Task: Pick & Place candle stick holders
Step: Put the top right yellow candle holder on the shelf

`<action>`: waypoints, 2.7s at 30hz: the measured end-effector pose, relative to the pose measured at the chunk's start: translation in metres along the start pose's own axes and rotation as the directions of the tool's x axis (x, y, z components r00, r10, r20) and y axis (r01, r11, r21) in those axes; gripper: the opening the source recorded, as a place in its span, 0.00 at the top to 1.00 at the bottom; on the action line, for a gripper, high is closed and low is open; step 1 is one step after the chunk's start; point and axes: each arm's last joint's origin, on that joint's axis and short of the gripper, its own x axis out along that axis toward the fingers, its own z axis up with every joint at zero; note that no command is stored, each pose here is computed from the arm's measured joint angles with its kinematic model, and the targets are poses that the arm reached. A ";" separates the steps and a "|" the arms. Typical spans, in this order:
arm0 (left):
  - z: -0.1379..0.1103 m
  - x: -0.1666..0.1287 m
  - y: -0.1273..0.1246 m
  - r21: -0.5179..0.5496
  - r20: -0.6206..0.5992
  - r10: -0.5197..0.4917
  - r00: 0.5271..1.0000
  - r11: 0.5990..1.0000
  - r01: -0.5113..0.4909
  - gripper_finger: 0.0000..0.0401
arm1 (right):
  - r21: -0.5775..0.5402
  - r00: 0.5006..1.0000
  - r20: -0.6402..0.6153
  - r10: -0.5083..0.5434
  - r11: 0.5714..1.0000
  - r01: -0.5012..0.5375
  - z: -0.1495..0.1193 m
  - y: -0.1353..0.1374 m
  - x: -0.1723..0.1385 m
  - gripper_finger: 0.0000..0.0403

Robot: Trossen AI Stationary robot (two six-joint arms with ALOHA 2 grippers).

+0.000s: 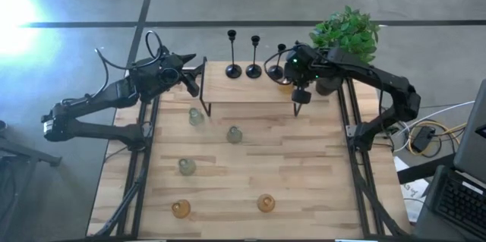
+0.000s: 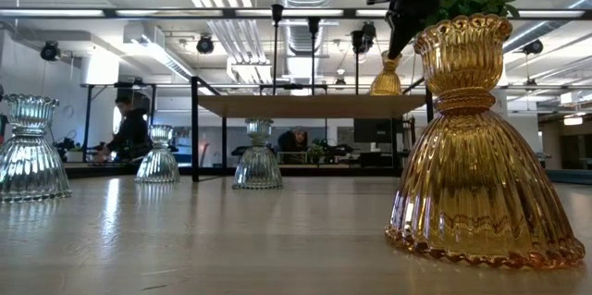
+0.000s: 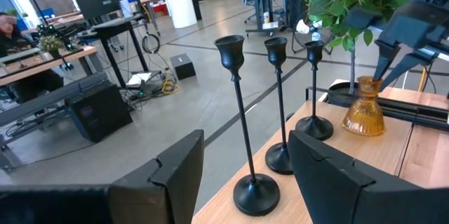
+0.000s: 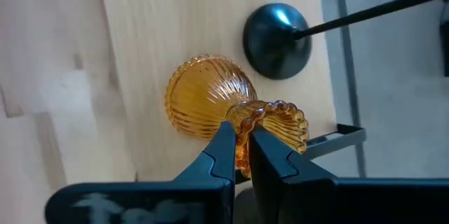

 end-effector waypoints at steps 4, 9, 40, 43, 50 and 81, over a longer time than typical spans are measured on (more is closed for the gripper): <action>0.000 0.000 0.000 0.000 0.000 0.000 1.000 1.000 0.000 0.47 | -0.017 1.000 -0.017 -0.013 1.000 0.013 0.002 -0.002 0.004 0.97; 0.000 0.000 0.000 0.008 0.000 0.000 1.000 1.000 0.000 0.47 | -0.026 0.999 -0.031 -0.020 0.999 0.019 0.001 -0.005 0.004 0.97; 0.000 0.000 0.000 0.011 0.000 0.000 1.000 1.000 0.000 0.47 | -0.072 0.997 -0.038 -0.068 0.995 0.065 0.009 -0.015 0.023 0.97; 0.000 0.000 0.000 0.011 0.000 0.000 1.000 1.000 0.000 0.47 | -0.067 0.997 -0.039 -0.068 0.996 0.066 0.008 -0.016 0.023 0.97; 0.000 0.000 0.000 0.011 0.000 0.001 1.000 1.000 -0.001 0.47 | -0.070 0.997 -0.040 -0.068 0.995 0.065 0.007 -0.017 0.024 0.97; 0.000 0.000 0.000 0.003 0.000 0.001 1.000 1.000 -0.001 0.47 | -0.050 0.996 -0.070 -0.054 0.997 0.051 0.003 -0.019 0.024 0.94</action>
